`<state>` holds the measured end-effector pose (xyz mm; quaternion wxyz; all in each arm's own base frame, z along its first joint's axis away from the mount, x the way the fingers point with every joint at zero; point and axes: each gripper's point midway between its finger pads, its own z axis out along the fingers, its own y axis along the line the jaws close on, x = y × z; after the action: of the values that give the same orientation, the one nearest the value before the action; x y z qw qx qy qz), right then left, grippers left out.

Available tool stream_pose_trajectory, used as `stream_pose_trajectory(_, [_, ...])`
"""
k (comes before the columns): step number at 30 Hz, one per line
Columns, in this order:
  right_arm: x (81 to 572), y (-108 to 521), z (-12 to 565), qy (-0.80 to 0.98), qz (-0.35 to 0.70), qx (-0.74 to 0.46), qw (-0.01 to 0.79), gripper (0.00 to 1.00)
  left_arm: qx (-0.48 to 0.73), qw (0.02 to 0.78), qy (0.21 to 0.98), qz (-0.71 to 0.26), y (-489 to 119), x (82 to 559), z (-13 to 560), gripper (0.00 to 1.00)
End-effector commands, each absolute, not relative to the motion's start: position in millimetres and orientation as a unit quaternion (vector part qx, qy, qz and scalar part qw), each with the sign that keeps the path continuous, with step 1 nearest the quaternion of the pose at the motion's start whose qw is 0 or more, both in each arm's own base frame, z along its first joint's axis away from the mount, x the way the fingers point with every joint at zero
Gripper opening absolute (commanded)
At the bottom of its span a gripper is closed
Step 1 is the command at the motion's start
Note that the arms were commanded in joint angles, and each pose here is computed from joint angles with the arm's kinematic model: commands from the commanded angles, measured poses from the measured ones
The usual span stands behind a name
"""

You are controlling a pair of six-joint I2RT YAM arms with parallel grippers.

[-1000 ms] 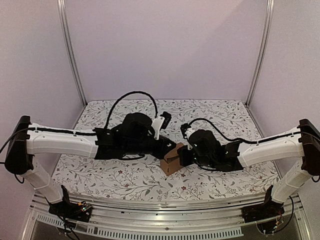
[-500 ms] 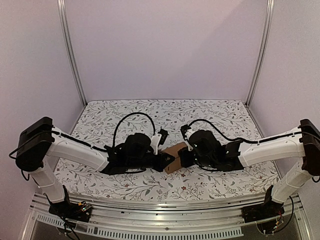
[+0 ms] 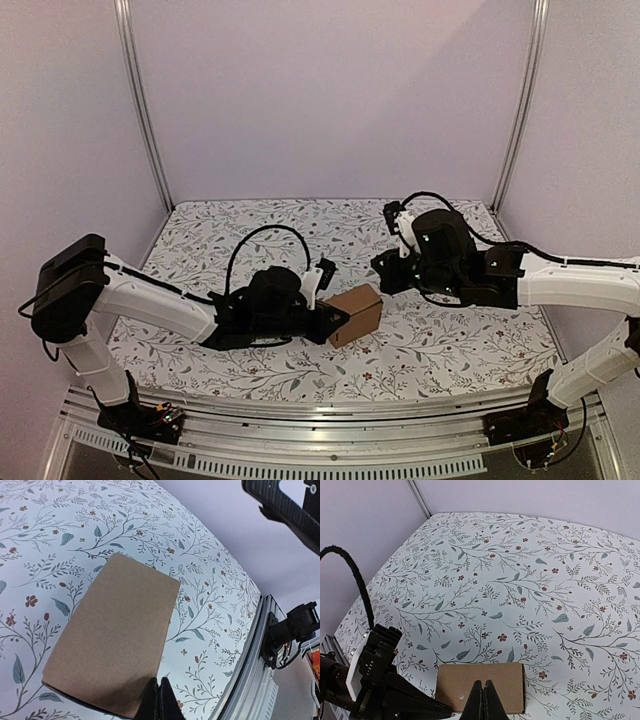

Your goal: Fold the paper box

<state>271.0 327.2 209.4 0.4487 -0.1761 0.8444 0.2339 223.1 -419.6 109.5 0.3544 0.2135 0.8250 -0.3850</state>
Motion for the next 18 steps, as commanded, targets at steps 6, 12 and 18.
stream_pose_trajectory(6, [286.0, 321.4, 149.2, 0.877, 0.164, -0.2, 0.406, 0.0, 0.228, 0.308, 0.861, -0.334, -400.3, 217.5, 69.7, 0.0])
stream_pose_trajectory(12, [277.7, 319.8, 86.6, 0.905, 0.149, -0.205, 0.343, 0.0, 0.228, 0.308, 0.861, -0.334, -401.0, 217.9, 70.9, 0.0])
stream_pose_trajectory(18, [277.2, 318.8, 114.5, 0.895, 0.169, -0.195, 0.364, 0.0, 0.232, 0.309, 0.859, -0.336, -402.1, 218.0, 72.8, 0.0])
